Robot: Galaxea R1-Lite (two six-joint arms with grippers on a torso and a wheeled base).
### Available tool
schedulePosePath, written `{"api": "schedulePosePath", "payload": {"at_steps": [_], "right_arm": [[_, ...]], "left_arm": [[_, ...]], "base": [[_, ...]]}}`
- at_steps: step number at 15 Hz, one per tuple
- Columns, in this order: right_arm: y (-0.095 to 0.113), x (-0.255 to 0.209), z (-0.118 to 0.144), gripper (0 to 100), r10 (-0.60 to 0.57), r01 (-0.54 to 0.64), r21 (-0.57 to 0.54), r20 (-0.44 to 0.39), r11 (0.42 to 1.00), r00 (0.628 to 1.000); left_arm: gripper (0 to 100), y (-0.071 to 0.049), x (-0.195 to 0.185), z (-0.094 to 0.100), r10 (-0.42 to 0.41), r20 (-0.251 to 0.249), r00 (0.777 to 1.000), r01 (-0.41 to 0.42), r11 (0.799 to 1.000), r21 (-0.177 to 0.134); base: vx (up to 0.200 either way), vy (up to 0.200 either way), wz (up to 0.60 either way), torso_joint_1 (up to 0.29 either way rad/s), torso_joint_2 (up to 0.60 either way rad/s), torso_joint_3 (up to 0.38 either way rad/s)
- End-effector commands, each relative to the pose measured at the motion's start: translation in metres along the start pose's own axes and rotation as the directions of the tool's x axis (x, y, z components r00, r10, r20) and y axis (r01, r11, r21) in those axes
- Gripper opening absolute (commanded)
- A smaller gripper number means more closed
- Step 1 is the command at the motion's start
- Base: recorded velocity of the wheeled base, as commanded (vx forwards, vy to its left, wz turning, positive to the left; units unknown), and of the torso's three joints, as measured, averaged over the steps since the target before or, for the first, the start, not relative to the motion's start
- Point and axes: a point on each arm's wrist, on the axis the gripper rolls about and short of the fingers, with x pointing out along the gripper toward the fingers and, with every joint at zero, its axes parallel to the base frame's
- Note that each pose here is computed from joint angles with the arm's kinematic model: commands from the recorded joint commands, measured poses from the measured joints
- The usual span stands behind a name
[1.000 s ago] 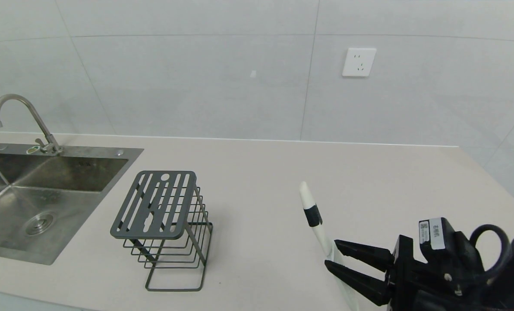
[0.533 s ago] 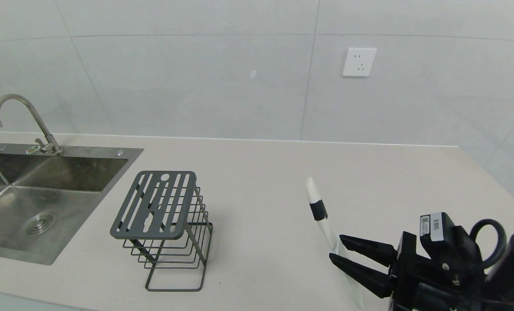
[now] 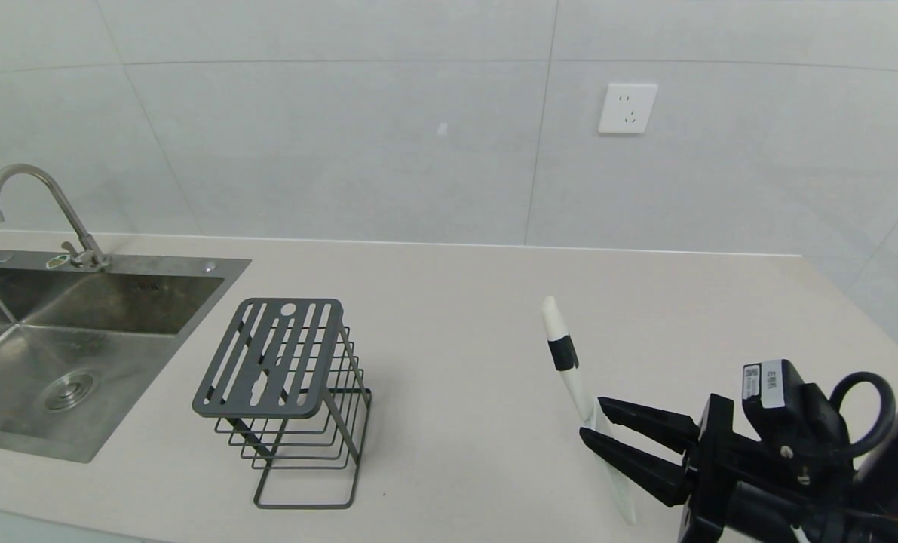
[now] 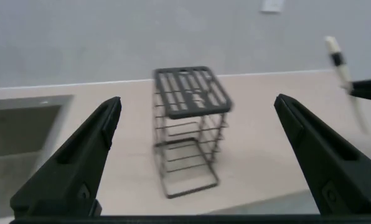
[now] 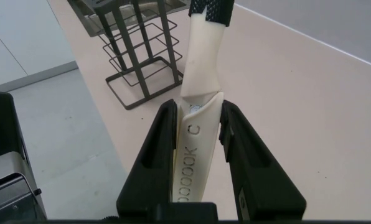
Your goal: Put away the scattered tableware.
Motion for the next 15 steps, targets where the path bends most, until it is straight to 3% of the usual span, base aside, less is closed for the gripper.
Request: {"api": "schedulePosePath", "payload": {"at_steps": [1,3,5,6,8,10,11,14,15], "right_arm": [[0.0,0.0,0.002,0,0.0,0.0,-0.004,0.01,1.0,1.0],[0.001,-0.001,0.003,0,0.003,-0.003,-0.006,0.017,1.0,1.0],[0.001,-0.001,0.003,0,0.003,-0.003,-0.006,0.016,1.0,1.0],[0.001,-0.001,0.003,0,0.003,-0.003,-0.006,0.014,1.0,1.0],[0.001,-0.001,0.003,0,0.003,-0.003,-0.006,0.014,1.0,1.0],[0.001,-0.001,0.003,0,0.003,-0.003,-0.006,0.017,1.0,1.0],[0.0,0.0,0.004,0,0.002,-0.002,-0.008,0.023,1.0,1.0],[-0.001,0.005,0.007,0,-0.001,0.002,-0.012,0.036,1.0,0.999],[-0.002,0.008,0.006,0,-0.003,0.003,-0.01,0.035,1.0,0.999]], "left_arm": [[100,0.003,0.006,0.003,-0.2,-0.053,0.978,0.197,0.979,-0.051],[100,0.009,0.028,0.02,-0.376,-0.132,0.917,0.359,0.923,-0.137],[100,0.019,0.066,0.034,-0.437,-0.197,0.878,0.399,0.893,-0.206],[100,0.026,0.089,0.036,-0.443,-0.211,0.871,0.399,0.89,-0.221],[100,0.035,0.121,0.037,-0.44,-0.205,0.874,0.399,0.892,-0.213],[100,0.038,0.15,0.039,-0.484,-0.195,0.853,0.442,0.869,-0.221],[100,0.035,0.16,0.039,-0.505,-0.209,0.837,0.451,0.855,-0.257],[100,0.034,0.188,0.028,-0.47,-0.277,0.838,0.386,0.87,-0.306],[100,0.03,0.206,0.027,-0.49,-0.291,0.822,0.392,0.857,-0.334]], "base": [[0.0,0.0,0.0,0.0,0.0,0.0],[0.0,0.0,0.0,0.0,0.0,0.0],[0.0,0.0,0.0,0.0,0.0,0.0],[0.0,0.0,0.0,0.0,0.0,0.0],[0.0,0.0,0.0,0.0,0.0,0.0],[0.0,0.0,0.0,0.0,0.0,0.0],[0.0,0.0,0.0,0.0,0.0,0.0],[0.0,0.0,0.0,0.0,0.0,0.0],[0.0,0.0,0.0,0.0,0.0,0.0]]}}
